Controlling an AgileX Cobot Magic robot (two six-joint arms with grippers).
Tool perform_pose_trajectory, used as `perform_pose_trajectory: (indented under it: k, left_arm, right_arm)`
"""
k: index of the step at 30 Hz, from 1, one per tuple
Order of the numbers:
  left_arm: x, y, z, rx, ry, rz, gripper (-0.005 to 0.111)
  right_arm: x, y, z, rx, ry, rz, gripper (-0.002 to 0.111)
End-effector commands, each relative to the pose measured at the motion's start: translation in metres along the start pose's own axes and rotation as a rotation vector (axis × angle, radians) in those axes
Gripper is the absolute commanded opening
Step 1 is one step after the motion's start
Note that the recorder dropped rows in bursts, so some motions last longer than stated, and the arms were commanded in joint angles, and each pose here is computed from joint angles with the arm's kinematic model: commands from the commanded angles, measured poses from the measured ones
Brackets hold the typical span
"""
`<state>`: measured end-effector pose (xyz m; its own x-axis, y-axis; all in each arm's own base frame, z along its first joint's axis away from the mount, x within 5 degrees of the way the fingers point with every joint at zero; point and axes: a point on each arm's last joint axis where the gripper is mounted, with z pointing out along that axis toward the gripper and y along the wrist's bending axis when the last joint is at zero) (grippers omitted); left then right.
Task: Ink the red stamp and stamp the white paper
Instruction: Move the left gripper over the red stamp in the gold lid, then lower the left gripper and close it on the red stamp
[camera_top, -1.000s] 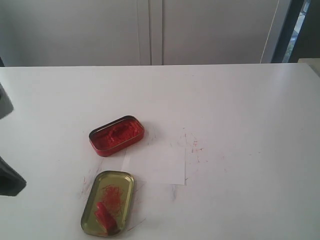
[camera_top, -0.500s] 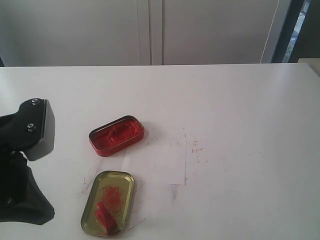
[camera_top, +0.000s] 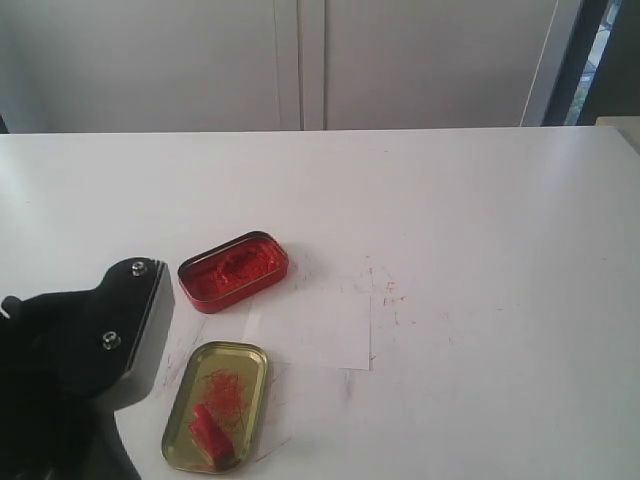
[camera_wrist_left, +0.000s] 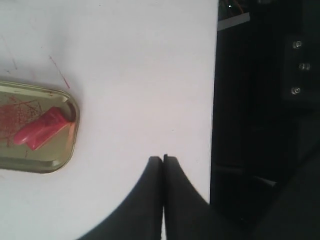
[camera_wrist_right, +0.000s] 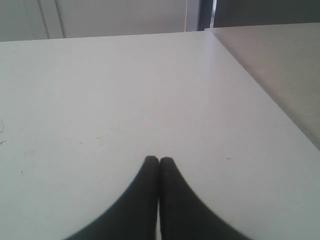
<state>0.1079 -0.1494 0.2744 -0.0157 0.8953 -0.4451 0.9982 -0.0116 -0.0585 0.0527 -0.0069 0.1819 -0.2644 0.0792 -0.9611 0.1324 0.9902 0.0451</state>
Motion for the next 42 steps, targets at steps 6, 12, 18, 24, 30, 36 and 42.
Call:
perform_pose_trajectory:
  k: [6,12,18,24,30,36,42]
  left_arm:
    - [-0.006,0.002,-0.008,-0.032,0.011,0.236,0.000]
    - [-0.008,0.017,-0.005,-0.102,0.079,0.387,0.000]
    - [-0.021,0.036,0.009,-0.049,0.120,0.487,0.000]
    - [-0.036,0.057,0.021,-0.025,0.143,0.580,0.000]
    - [-0.035,0.070,0.040,0.021,0.196,0.697,0.000]
    - [-0.031,0.076,0.048,0.047,0.249,0.801,0.000]
    - [-0.026,0.084,0.057,0.043,0.320,0.837,0.025]
  right_arm:
    - [0.000,0.000,0.000,-0.004,-0.013,0.008,0.000]
    - [0.000,0.000,0.000,-0.004,-0.013,0.008,0.000]
    - [0.000,0.000,0.000,-0.004,-0.013,0.008,0.000]
    - [0.000,0.000,0.000,-0.004,-0.013,0.008,0.000]
    - [0.000,0.000,0.000,-0.004,-0.013,0.008,0.000]
    - [0.000,0.000,0.000,-0.004,-0.013,0.008,0.000]
    - [0.000,0.000,0.000,-0.004,-0.013,0.008,0.000]
